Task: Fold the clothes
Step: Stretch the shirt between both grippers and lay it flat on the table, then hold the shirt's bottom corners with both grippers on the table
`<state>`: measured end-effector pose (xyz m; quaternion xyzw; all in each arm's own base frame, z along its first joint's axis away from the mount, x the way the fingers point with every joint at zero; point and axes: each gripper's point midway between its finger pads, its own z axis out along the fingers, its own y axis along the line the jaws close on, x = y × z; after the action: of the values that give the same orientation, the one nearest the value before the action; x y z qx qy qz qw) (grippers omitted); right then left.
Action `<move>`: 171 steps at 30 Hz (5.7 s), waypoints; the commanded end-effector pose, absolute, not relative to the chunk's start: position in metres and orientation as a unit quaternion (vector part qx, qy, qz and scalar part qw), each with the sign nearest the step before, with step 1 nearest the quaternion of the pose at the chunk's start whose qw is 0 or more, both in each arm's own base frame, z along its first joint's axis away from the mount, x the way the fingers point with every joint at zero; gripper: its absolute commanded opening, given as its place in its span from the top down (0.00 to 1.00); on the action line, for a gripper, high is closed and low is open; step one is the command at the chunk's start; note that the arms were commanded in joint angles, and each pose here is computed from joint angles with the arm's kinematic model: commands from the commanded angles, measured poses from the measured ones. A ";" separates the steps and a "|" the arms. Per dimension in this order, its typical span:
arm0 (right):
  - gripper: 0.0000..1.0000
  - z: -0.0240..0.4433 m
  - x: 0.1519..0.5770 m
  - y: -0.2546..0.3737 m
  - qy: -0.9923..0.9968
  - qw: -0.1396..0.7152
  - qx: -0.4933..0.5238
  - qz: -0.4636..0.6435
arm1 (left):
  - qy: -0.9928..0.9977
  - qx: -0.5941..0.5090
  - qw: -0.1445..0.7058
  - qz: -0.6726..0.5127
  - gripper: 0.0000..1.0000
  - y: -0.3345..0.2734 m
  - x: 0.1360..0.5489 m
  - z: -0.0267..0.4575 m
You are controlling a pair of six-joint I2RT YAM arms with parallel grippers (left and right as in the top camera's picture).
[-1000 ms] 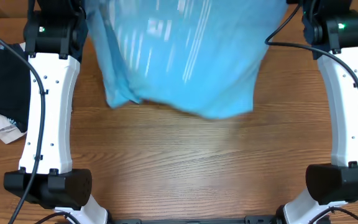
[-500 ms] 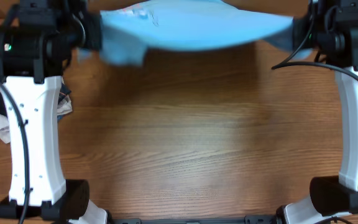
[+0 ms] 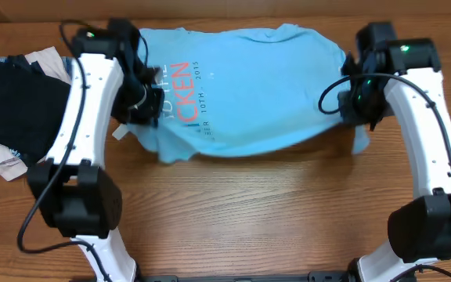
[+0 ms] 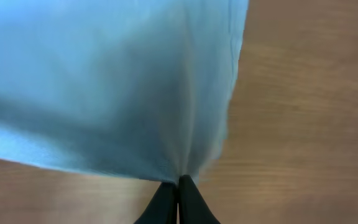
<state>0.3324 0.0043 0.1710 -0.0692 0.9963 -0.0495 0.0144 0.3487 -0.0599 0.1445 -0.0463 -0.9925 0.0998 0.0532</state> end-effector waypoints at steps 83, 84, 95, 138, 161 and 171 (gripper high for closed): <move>0.96 0.125 0.343 -0.001 0.996 0.028 -0.056 -0.058 | -0.985 0.149 -0.036 0.078 0.48 -0.080 0.396 0.044; 0.96 0.125 0.343 -0.001 0.996 0.028 -0.056 -0.058 | -0.985 0.152 -0.033 0.079 0.48 -0.080 0.395 0.044; 0.96 0.125 0.343 -0.001 0.996 0.029 -0.056 -0.058 | -0.974 0.216 -0.011 0.074 0.48 -0.079 0.384 0.037; 0.96 0.125 0.344 -0.001 0.996 0.031 -0.056 -0.058 | -0.963 0.227 -0.076 0.126 0.61 -0.081 0.405 0.071; 0.96 0.125 0.343 -0.001 0.996 0.028 -0.056 -0.058 | -0.968 0.221 -0.075 0.091 0.73 -0.079 0.402 0.053; 0.96 0.125 0.343 -0.001 0.996 0.028 -0.056 -0.058 | -0.969 0.222 -0.071 0.082 0.74 -0.076 0.399 0.048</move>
<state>0.3426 0.0003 0.1244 -0.0604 0.9961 -0.0584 0.0254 0.4028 -0.0777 0.0551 0.2213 -0.9675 0.0962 -0.0750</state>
